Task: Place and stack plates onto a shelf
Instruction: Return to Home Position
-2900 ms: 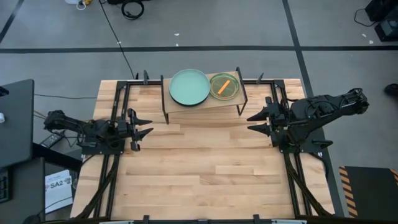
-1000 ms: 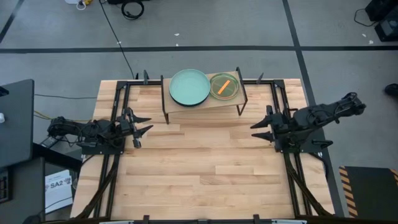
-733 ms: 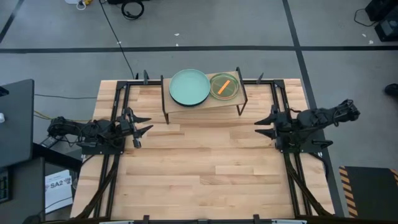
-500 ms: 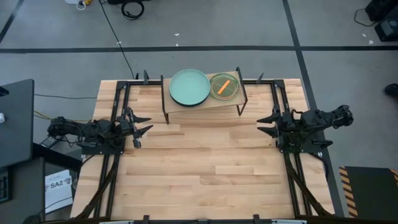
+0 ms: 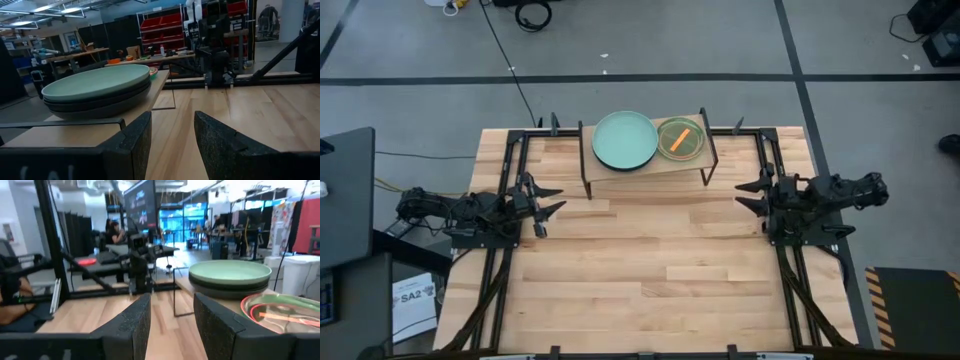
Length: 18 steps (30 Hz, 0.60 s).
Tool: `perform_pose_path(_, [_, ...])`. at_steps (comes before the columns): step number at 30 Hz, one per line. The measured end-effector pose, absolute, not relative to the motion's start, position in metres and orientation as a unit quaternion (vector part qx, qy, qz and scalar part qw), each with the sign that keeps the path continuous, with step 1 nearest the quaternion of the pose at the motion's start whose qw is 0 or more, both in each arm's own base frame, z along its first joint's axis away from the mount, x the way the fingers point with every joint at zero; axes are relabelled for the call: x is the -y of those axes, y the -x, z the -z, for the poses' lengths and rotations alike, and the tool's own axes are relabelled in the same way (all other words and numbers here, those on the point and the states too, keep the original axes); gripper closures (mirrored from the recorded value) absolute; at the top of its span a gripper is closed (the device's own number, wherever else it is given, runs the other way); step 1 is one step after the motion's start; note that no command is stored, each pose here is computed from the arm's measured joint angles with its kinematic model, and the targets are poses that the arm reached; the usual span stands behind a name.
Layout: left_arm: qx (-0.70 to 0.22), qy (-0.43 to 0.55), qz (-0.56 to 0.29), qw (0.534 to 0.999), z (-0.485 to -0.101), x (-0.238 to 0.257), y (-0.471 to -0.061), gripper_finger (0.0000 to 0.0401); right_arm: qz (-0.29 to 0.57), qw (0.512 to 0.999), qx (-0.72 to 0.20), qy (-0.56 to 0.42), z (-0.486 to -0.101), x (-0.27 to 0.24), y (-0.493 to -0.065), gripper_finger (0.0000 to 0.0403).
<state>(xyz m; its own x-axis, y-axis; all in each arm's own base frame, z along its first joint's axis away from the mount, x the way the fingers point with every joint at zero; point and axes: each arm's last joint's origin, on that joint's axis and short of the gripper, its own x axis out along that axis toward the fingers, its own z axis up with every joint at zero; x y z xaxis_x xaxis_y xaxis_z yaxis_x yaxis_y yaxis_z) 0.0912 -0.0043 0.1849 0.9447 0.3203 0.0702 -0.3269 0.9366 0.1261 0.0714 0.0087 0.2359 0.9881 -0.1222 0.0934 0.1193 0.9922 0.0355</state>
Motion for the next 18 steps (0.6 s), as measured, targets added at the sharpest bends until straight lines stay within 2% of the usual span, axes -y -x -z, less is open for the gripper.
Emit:
perform_pose_path(8, [0.025, -0.068, -0.165, 0.984, -0.185, 0.004, -0.091, 0.0245, 0.092, 0.985, 0.147, -0.001, -0.197, -0.01, -0.09, 0.0247])
perform_pose_path(18, [0.025, -0.068, -0.165, 0.984, -0.185, 0.004, -0.091, 0.0245, 0.13, 0.981, 0.113, 0.091, -0.193, -0.005, -0.092, 0.0247])
